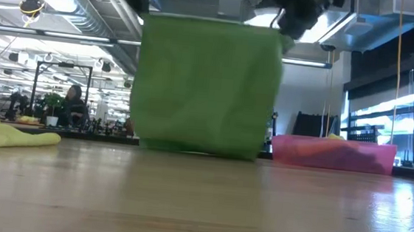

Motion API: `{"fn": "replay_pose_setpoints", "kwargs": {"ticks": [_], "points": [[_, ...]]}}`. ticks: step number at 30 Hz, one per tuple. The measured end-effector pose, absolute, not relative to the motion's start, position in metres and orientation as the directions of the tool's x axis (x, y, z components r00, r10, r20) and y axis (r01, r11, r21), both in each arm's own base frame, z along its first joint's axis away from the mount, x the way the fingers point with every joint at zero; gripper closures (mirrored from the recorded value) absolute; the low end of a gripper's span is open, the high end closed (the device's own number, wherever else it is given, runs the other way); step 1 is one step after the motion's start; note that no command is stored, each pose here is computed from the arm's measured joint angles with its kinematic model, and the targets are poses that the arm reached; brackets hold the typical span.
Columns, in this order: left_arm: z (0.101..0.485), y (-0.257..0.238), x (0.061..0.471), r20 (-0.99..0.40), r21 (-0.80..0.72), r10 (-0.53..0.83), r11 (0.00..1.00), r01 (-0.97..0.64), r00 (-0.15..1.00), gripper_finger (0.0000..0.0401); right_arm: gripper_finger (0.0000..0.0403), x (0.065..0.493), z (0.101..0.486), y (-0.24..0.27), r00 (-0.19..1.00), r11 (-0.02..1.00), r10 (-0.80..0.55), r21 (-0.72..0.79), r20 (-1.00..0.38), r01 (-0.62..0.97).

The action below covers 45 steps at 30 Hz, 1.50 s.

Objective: Fold microfiber towels
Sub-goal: Fold the green towel

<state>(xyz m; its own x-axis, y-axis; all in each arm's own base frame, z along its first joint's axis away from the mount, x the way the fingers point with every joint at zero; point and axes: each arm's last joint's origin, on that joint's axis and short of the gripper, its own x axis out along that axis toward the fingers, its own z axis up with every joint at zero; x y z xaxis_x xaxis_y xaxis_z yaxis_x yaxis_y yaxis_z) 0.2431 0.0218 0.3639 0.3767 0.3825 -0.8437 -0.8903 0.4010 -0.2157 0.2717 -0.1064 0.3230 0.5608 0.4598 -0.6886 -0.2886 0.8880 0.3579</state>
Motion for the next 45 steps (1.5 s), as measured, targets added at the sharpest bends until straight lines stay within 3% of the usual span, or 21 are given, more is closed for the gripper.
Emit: {"fn": "replay_pose_setpoints", "kwargs": {"ticks": [7, 11, 14, 17, 21, 24, 38, 45], "points": [[0.309, -0.030, 0.265, -0.915, -0.268, 0.167, 0.427, -0.863, 0.367, 0.0401, 0.0397, 0.273, 0.255, -0.062, 0.393, 0.753, 0.657, 0.589, -0.644, -0.293], [0.305, -0.047, 0.266, -0.915, -0.298, 0.137, 0.404, -0.865, 0.380, 0.0401, 0.0397, 0.274, 0.240, -0.042, 0.347, 0.660, 0.748, 0.690, -0.566, -0.296], [0.305, -0.050, 0.266, -0.912, -0.311, 0.131, 0.395, -0.865, 0.388, 0.0401, 0.0397, 0.276, 0.241, -0.036, 0.336, 0.644, 0.763, 0.696, -0.553, -0.318], [0.306, -0.045, 0.262, -0.906, -0.259, 0.208, 0.415, -0.872, 0.368, 0.0401, 0.0397, 0.281, 0.248, -0.039, 0.373, 0.719, 0.695, 0.589, -0.614, -0.369], [0.303, -0.017, 0.261, -0.893, -0.128, 0.348, 0.408, -0.904, 0.284, 0.0401, 0.0397, 0.288, 0.252, -0.061, 0.481, 0.904, 0.410, 0.273, -0.775, -0.331], [0.300, 0.001, 0.264, -0.876, -0.063, 0.414, 0.409, -0.910, 0.247, 0.0401, 0.0397, 0.289, 0.251, -0.081, 0.542, 0.963, 0.244, 0.137, -0.804, -0.230], [0.241, 0.035, 0.316, -0.884, 0.142, 0.446, 0.536, -0.832, 0.137, 0.0401, 0.0397, 0.270, 0.198, -0.097, 0.439, 0.967, 0.253, 0.216, -0.862, -0.135], [0.230, 0.050, 0.320, -0.882, 0.188, 0.463, 0.521, -0.832, 0.090, 0.0401, 0.0397, 0.266, 0.188, -0.100, 0.423, 0.990, 0.137, 0.112, -0.896, -0.083]]}}
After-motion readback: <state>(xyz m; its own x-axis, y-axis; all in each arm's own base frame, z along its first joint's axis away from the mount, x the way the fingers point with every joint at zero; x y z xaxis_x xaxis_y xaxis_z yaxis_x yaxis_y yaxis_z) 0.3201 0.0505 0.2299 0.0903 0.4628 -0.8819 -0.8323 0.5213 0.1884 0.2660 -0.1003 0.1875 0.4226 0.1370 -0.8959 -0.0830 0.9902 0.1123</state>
